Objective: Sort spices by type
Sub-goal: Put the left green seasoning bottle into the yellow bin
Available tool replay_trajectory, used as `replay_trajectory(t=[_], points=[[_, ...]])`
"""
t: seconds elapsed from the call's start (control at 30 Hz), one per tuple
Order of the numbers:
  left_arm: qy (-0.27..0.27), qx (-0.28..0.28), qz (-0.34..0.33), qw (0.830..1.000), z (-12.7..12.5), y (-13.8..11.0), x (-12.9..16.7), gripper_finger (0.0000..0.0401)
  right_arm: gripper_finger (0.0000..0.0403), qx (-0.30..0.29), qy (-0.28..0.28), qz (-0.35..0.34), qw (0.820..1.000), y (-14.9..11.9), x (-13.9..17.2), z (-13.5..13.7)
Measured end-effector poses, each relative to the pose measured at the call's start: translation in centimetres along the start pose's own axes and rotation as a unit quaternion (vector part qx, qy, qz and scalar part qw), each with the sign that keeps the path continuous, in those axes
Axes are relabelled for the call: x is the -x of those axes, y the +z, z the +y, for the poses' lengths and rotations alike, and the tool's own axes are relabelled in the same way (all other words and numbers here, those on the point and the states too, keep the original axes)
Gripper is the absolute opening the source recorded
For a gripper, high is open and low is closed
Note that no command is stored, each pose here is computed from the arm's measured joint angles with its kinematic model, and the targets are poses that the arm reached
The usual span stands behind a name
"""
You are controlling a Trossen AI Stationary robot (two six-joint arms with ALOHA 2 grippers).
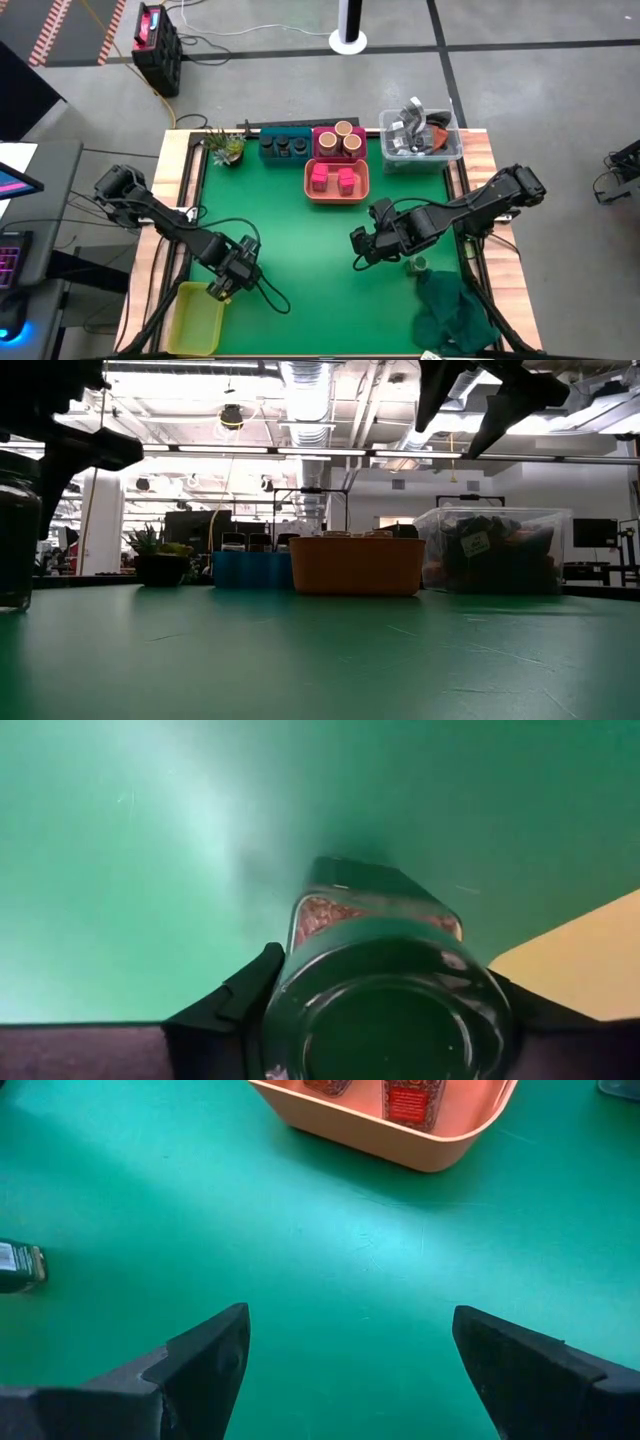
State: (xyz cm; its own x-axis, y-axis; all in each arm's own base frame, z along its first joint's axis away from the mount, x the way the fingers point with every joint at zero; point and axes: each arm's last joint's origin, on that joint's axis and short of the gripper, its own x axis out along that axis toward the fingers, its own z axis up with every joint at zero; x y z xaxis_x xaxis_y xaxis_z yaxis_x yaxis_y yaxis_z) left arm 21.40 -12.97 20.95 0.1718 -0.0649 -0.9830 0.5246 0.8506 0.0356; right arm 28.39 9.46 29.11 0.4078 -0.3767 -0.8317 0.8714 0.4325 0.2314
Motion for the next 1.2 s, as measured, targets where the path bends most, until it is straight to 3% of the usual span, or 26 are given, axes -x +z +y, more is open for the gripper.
replay_trajectory(t=[0.13, 0.37, 0.57, 0.7, 0.9, 1.07, 1.2], points=[[0.004, 0.036, 0.002, 0.999, 0.9, -0.5, 1.6, 0.0195, 0.0372, 0.0, 0.0, 0.0, 1.0, 0.0, 0.0, 0.0], [-0.04, 0.127, -0.062, 0.989, 2.0, -1.6, 8.6, 0.0195, 0.0372, 0.005, -0.005, 0.0, 1.0, 0.0, 0.0, -0.1], [-0.103, 0.235, -0.071, 0.964, 0.0, -4.0, 11.9, 0.0197, 0.0372, 0.007, -0.008, -0.001, 1.0, 0.0, 0.0, -0.2], [-0.132, 0.274, -0.078, 0.949, -2.1, -5.7, 13.4, 0.0199, 0.0372, 0.011, -0.009, -0.001, 1.0, 0.0, 0.0, -0.2], [-0.161, 0.293, -0.062, 0.94, -5.3, -7.2, 14.3, 0.0199, 0.0372, 0.013, -0.012, -0.002, 1.0, 0.3, -0.2, -0.2], [-0.184, 0.267, -0.041, 0.945, -8.8, -7.2, 13.9, 0.02, 0.0372, 0.013, -0.013, -0.004, 1.0, 0.4, -0.2, -0.2], [-0.145, 0.249, -0.04, 0.957, -11.0, -6.7, 12.7, 0.02, 0.0372, 0.012, -0.014, -0.004, 1.0, 0.5, -0.3, -0.3]])
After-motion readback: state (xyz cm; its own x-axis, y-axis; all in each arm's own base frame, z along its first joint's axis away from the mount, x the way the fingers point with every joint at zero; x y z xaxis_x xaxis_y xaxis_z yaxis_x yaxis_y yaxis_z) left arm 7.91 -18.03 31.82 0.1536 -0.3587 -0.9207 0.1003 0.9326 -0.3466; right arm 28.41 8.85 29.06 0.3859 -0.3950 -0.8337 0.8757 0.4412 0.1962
